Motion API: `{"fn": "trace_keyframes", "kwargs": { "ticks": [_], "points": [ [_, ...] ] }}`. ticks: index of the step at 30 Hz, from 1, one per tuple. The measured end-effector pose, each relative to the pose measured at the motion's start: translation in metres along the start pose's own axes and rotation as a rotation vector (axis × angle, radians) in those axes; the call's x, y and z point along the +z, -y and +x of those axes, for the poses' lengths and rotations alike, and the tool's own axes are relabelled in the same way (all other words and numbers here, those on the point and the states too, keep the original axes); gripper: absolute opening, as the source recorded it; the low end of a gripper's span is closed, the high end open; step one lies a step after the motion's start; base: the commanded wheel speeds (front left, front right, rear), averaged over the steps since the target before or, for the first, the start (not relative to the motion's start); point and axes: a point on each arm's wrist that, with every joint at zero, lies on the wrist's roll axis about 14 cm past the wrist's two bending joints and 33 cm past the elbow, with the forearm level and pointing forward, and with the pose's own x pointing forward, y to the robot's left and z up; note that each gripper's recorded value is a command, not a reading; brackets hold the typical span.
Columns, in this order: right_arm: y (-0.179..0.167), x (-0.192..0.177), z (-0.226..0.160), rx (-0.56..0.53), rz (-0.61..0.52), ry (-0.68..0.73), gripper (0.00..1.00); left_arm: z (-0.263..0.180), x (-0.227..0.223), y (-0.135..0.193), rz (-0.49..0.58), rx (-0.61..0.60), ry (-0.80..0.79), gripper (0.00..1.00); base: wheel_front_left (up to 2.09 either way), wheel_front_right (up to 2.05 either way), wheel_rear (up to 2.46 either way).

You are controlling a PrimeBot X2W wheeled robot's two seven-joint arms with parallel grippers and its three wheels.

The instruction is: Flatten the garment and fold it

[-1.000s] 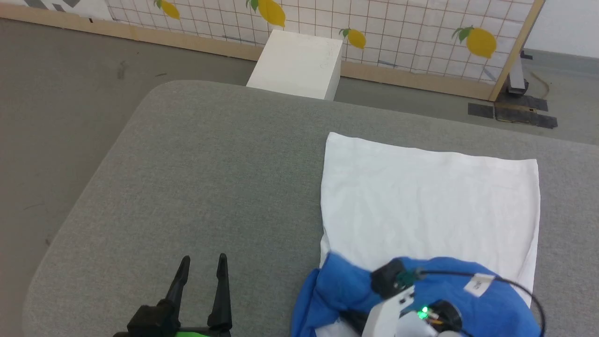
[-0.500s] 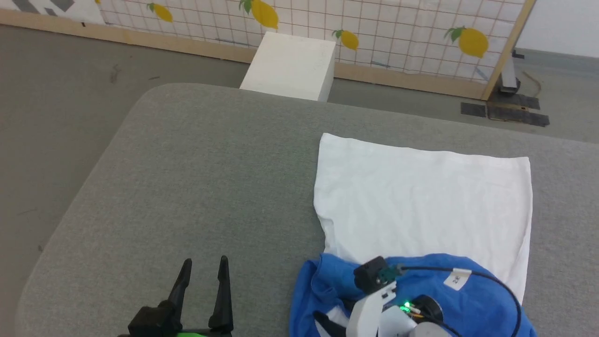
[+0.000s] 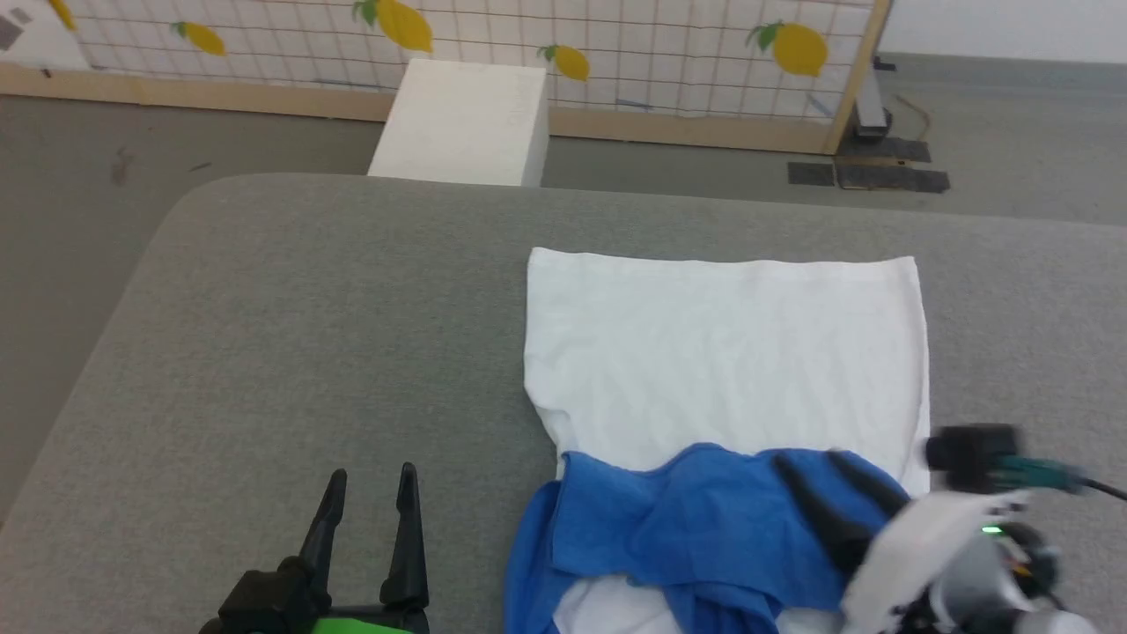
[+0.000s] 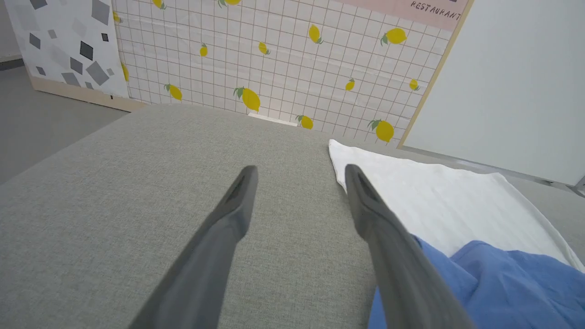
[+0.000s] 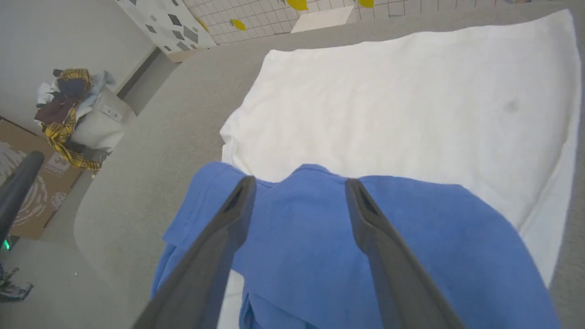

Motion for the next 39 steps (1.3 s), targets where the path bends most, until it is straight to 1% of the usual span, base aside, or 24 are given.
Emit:
{"fn": "trace_keyframes", "kwargs": {
  "ticks": [3,5,8,12,15,20,24,27,34,39],
  "points": [
    [0.030,0.039,-0.029,-0.123,-0.015,0.209,1.00,0.005,-0.002,0.007,-0.001,-0.025,-0.005,1.00,0.00,0.00,0.00],
    [0.047,0.058,-0.048,-0.210,-0.073,0.337,1.00,0.008,-0.002,0.011,-0.001,-0.039,-0.002,1.00,0.00,0.00,0.00],
    [0.073,0.061,-0.073,-0.311,-0.079,0.454,1.00,0.012,-0.004,0.015,-0.002,-0.054,-0.005,1.00,0.00,0.00,0.00],
    [0.093,0.046,-0.096,-0.407,-0.123,0.536,1.00,0.017,-0.008,0.021,0.006,-0.076,-0.015,1.00,0.00,0.00,0.00],
    [0.098,0.037,-0.101,-0.428,-0.120,0.569,1.00,0.019,-0.008,0.023,0.010,-0.084,-0.011,1.00,0.00,0.00,0.00],
    [0.103,0.022,-0.102,-0.444,-0.107,0.570,1.00,0.018,-0.012,0.025,0.022,-0.096,-0.023,1.00,0.00,0.00,0.00],
    [0.107,0.023,-0.103,-0.457,-0.107,0.580,1.00,0.020,-0.011,0.027,0.039,-0.117,-0.019,1.00,0.00,0.00,0.00],
    [0.110,0.027,-0.102,-0.464,-0.113,0.588,1.00,0.028,-0.011,0.032,0.051,-0.162,-0.015,1.00,0.00,0.00,0.00],
    [0.119,0.032,-0.092,-0.478,-0.124,0.580,1.00,0.092,0.008,0.055,0.166,-0.334,-0.033,1.00,0.00,0.00,0.00],
    [0.125,0.031,-0.077,-0.478,-0.118,0.556,1.00,0.147,0.014,0.075,0.179,-0.410,-0.120,1.00,0.00,0.00,0.00]
  ]
}}
